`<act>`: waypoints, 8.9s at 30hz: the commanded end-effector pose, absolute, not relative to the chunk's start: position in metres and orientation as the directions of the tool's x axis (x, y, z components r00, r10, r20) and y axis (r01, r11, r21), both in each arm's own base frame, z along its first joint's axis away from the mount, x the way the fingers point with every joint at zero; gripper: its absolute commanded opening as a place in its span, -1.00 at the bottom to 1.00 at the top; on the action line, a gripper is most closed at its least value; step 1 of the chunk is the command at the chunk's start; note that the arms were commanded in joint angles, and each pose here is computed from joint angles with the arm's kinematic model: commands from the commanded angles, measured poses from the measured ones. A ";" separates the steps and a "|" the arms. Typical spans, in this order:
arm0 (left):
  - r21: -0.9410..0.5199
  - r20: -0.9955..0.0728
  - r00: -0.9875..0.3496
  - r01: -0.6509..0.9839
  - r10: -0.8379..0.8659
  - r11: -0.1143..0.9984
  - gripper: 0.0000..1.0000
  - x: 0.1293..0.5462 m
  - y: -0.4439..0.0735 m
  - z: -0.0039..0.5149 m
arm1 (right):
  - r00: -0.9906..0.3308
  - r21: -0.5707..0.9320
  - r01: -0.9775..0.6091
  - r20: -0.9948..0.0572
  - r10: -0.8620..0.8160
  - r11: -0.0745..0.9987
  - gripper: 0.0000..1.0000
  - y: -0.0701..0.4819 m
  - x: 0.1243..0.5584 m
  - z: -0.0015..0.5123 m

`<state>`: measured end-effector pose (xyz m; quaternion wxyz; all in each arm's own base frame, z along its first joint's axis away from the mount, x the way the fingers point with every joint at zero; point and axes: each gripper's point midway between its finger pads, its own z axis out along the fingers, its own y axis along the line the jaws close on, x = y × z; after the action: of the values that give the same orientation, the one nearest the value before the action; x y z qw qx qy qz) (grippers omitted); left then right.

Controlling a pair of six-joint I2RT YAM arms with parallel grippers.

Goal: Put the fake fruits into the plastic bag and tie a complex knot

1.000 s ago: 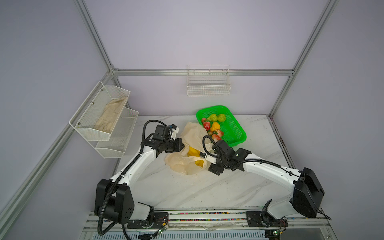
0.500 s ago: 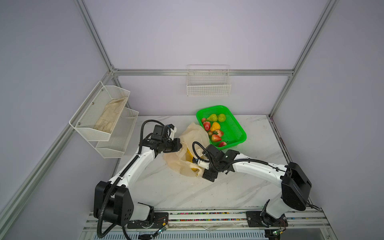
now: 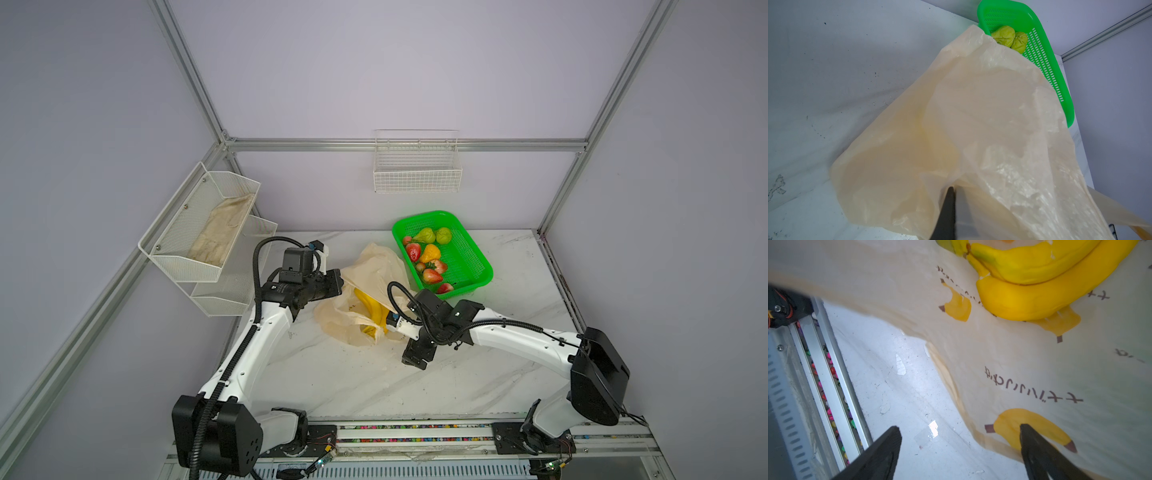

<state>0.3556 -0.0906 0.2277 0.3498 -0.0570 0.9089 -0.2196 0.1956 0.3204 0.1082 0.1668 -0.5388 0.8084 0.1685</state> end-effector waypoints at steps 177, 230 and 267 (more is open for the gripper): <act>-0.564 -0.614 -0.707 0.081 -0.351 0.822 -1.00 0.371 -0.088 0.241 | -0.735 0.137 -0.480 -0.602 -0.311 0.867 0.53 0.263 0.506 0.066; -0.570 -0.629 -0.714 0.156 -0.307 0.807 -1.00 0.358 -0.111 0.259 | -0.232 0.124 -0.792 -0.967 -0.108 0.598 -0.03 0.392 0.262 0.216; -0.568 -0.644 -0.714 0.207 -0.274 0.796 -1.00 0.354 -0.121 0.266 | -0.429 0.192 -0.638 -0.892 -0.138 0.746 0.75 0.422 0.311 0.147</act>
<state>0.3547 -0.1242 0.2522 0.3485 -0.0334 0.8757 -0.3326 0.3300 0.4274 0.1379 0.5031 -0.1870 0.8029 0.2595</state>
